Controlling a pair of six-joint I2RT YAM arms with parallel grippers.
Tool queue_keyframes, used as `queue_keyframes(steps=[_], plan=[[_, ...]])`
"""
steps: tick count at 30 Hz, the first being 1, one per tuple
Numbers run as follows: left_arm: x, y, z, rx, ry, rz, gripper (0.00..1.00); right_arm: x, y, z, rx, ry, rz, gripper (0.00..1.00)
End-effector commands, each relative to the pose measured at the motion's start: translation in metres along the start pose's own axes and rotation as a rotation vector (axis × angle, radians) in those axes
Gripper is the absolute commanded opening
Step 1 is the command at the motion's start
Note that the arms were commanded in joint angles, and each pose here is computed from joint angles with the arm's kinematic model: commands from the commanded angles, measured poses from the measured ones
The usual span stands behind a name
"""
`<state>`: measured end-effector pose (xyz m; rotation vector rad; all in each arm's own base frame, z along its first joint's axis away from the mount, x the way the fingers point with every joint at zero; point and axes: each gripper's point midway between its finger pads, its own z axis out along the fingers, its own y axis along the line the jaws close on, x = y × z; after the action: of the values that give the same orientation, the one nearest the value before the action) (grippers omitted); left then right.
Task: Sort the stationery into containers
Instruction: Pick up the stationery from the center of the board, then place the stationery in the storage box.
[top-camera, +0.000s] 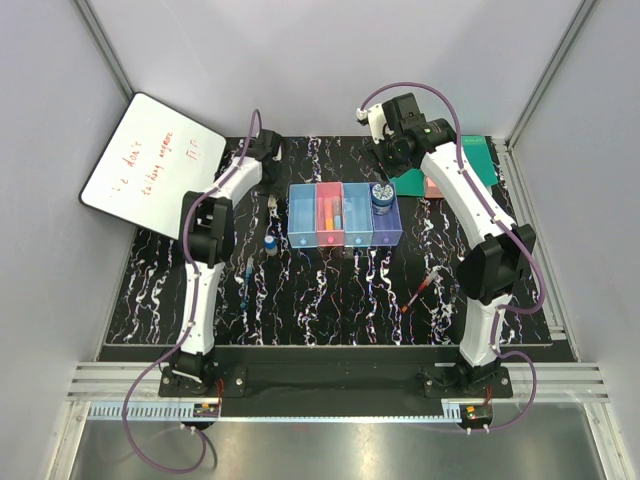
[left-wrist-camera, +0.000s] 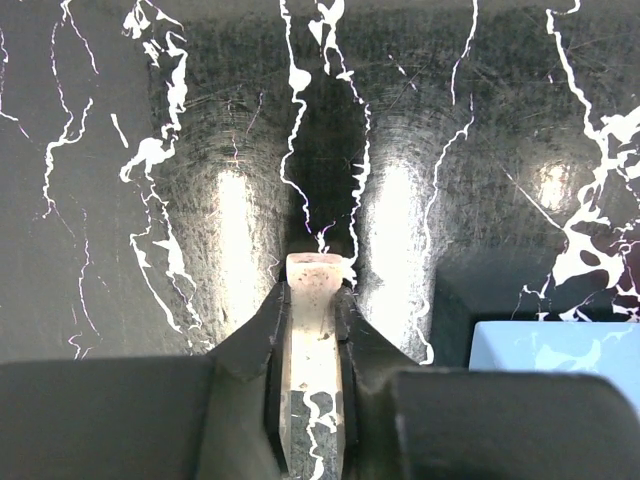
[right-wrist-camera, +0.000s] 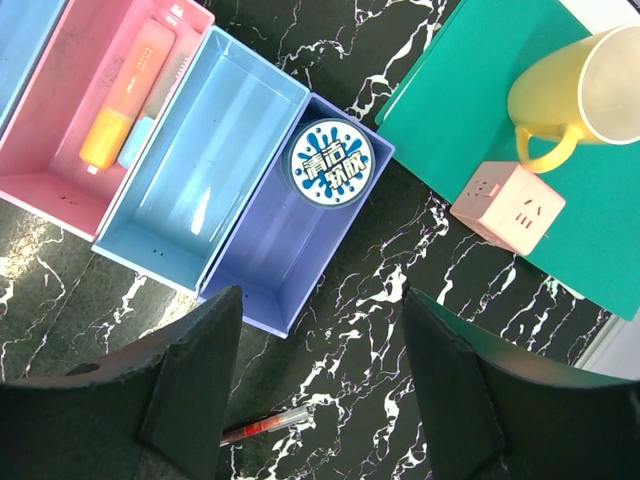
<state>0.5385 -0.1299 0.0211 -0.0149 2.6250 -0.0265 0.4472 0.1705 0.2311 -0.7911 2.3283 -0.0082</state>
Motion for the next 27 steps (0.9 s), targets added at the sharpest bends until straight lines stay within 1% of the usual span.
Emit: queue_keyframes(steps=[1,5,8,12,18,19,21,24,25,27], plan=[[0.020,0.005,0.001,-0.026,0.069,0.019,0.09,-0.025,0.002,-0.020,-0.010,-0.092,0.009,0.72],[0.006,0.005,-0.017,-0.024,0.029,0.028,0.08,-0.025,0.002,-0.022,-0.009,-0.095,0.011,0.72],[-0.011,0.003,-0.040,-0.003,-0.021,0.034,0.08,-0.027,0.002,-0.025,-0.008,-0.106,0.007,0.72],[-0.040,-0.005,-0.085,0.053,-0.115,0.044,0.07,-0.028,0.000,-0.030,0.000,-0.113,0.005,0.72],[-0.063,-0.019,-0.141,0.155,-0.208,0.075,0.06,-0.026,-0.002,-0.036,0.011,-0.115,-0.005,0.72],[-0.063,-0.029,-0.148,0.208,-0.210,0.093,0.05,-0.026,-0.003,-0.038,0.015,-0.117,-0.007,0.72],[-0.064,-0.038,-0.163,0.250,-0.228,0.112,0.05,-0.026,-0.004,-0.039,0.019,-0.120,-0.009,0.72],[-0.057,-0.067,-0.179,0.343,-0.235,0.192,0.04,-0.025,-0.007,-0.043,0.034,-0.122,-0.014,0.72],[-0.051,-0.085,-0.184,0.392,-0.235,0.252,0.04,-0.024,-0.011,-0.046,0.058,-0.123,-0.017,0.72],[-0.042,-0.100,-0.188,0.412,-0.233,0.308,0.04,-0.022,-0.018,-0.047,0.101,-0.125,-0.017,0.72]])
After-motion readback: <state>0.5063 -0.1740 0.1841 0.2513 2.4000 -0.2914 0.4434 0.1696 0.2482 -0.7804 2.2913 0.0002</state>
